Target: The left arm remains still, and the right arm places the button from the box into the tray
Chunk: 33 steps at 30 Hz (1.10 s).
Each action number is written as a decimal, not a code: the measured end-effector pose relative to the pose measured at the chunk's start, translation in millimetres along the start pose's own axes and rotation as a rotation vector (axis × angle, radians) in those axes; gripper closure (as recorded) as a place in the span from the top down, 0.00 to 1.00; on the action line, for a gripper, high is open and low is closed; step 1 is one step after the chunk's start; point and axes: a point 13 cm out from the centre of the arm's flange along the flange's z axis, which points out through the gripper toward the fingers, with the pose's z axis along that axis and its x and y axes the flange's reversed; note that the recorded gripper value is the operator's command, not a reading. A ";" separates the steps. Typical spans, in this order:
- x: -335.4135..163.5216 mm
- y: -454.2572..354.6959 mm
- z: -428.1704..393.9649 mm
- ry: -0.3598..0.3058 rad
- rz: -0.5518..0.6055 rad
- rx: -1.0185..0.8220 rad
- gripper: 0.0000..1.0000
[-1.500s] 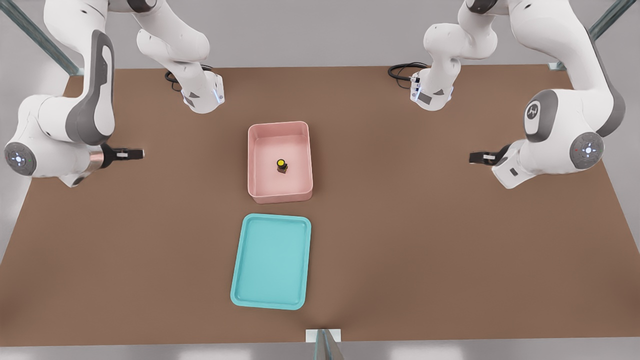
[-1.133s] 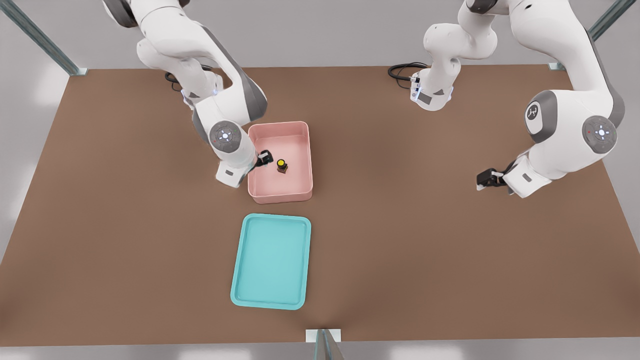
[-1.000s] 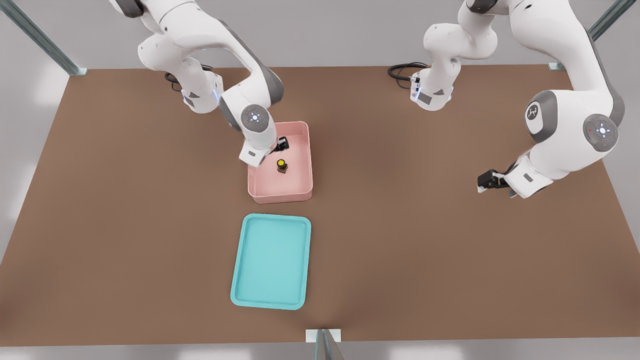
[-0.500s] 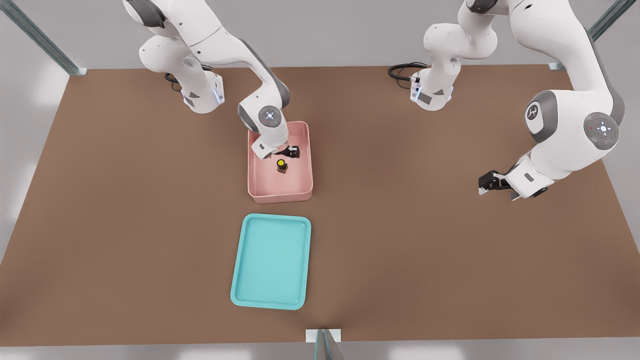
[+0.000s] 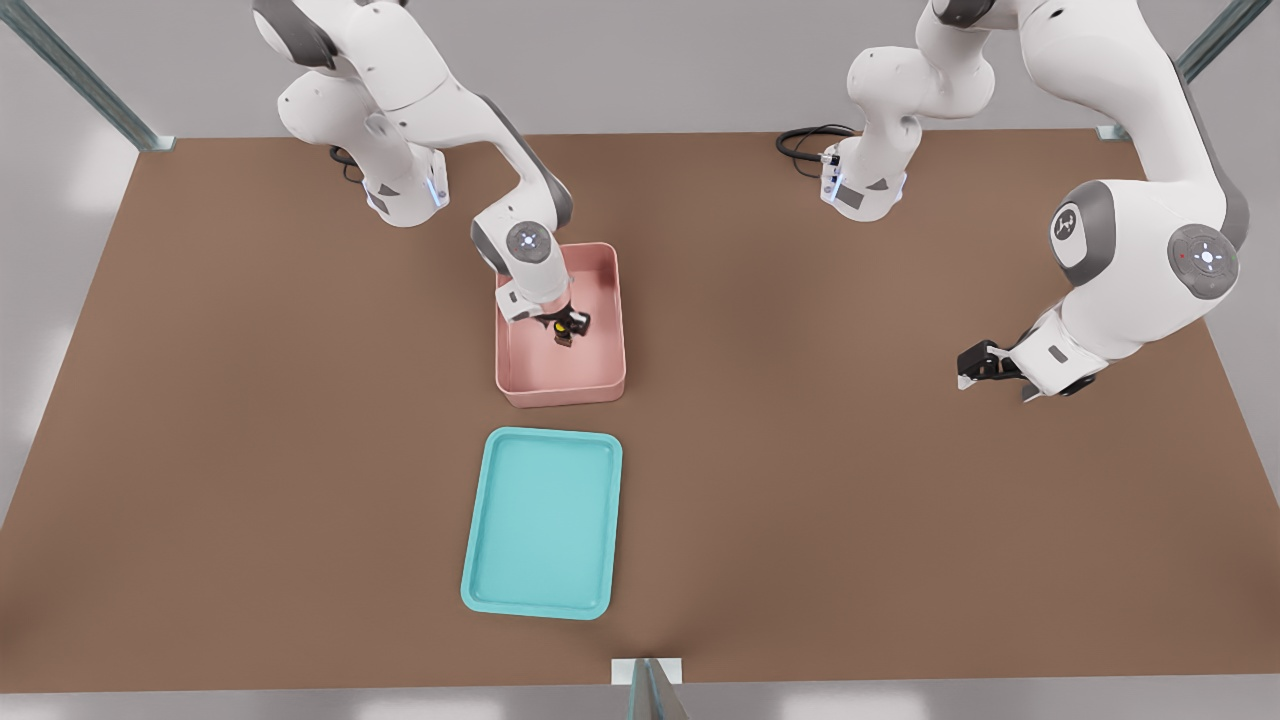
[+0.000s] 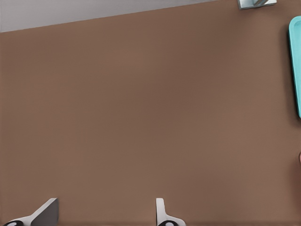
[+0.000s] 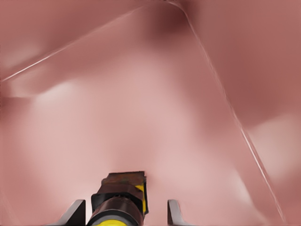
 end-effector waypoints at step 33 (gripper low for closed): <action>-332.1 137.8 -145.7 -0.122 0.448 -0.211 0.48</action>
